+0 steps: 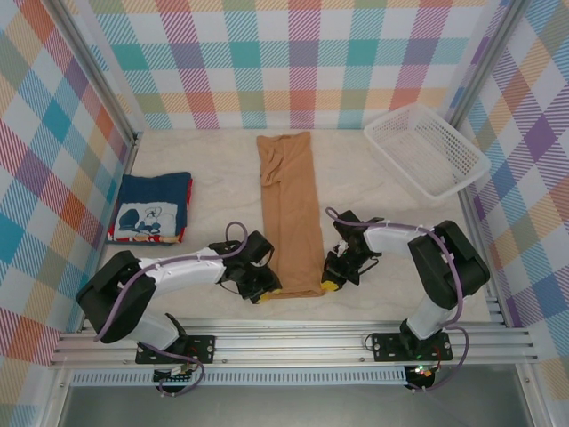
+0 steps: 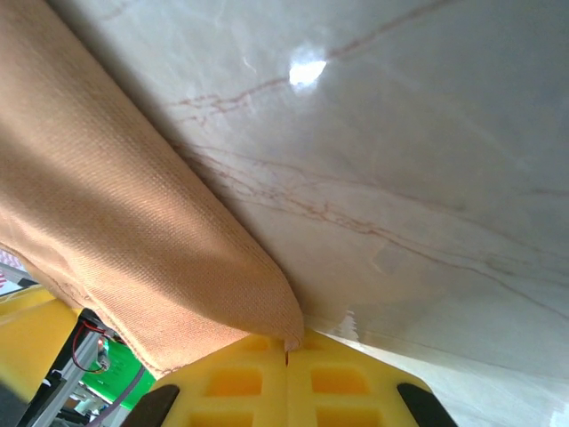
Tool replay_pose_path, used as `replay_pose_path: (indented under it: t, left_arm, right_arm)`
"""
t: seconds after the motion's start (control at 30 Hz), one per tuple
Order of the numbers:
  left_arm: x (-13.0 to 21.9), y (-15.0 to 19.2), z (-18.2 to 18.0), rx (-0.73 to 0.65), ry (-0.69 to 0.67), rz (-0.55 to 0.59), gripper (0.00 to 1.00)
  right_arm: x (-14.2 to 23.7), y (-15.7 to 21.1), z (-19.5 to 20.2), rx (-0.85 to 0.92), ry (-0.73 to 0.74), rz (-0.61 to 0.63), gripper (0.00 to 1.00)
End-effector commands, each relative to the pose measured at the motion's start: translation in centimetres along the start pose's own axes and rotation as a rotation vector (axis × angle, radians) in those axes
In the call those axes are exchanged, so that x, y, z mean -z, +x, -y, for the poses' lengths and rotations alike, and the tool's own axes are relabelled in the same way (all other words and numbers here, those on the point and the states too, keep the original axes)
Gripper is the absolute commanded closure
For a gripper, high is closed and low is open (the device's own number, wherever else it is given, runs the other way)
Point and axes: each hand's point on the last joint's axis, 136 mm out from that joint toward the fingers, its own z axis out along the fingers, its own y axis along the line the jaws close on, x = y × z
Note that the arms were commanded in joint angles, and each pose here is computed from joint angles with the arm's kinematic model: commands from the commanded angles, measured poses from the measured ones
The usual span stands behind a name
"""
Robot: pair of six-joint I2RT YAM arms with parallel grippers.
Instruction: Fold and stack the t-shirts
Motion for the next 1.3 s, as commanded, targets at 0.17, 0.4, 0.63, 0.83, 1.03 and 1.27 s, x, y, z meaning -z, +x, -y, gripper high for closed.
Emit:
replay_pose_path:
  t: [0.17,0.4,0.63,0.83,1.03,1.27]
  left_arm:
    - [0.1,0.1,-0.9,-0.019,-0.059,0.005,0.64]
    - [-1.9,-1.0,0.1,-0.016,-0.059,0.008,0.68]
    - [-2.2,-2.6,0.4,-0.008,-0.075,0.085,0.97]
    - [0.1,-1.8,-1.4,0.009,-0.102,0.111,1.00]
    - [1.6,-0.2,-1.4,0.028,-0.030,0.074,1.00]
    - [6.3,-0.7,1.0,0.013,0.071,0.169,1.00]
  right_arm:
    - [-0.6,0.2,0.9,-0.019,0.047,-0.026,1.00]
    - [-0.5,0.2,0.7,-0.017,0.045,-0.032,1.00]
    - [-0.3,0.3,0.7,-0.014,0.052,-0.031,1.00]
    - [0.5,1.0,0.2,-0.013,0.033,-0.039,1.00]
    - [1.6,3.8,-0.8,0.003,0.016,-0.080,1.00]
    - [4.1,5.4,-2.2,-0.013,-0.044,-0.043,1.00]
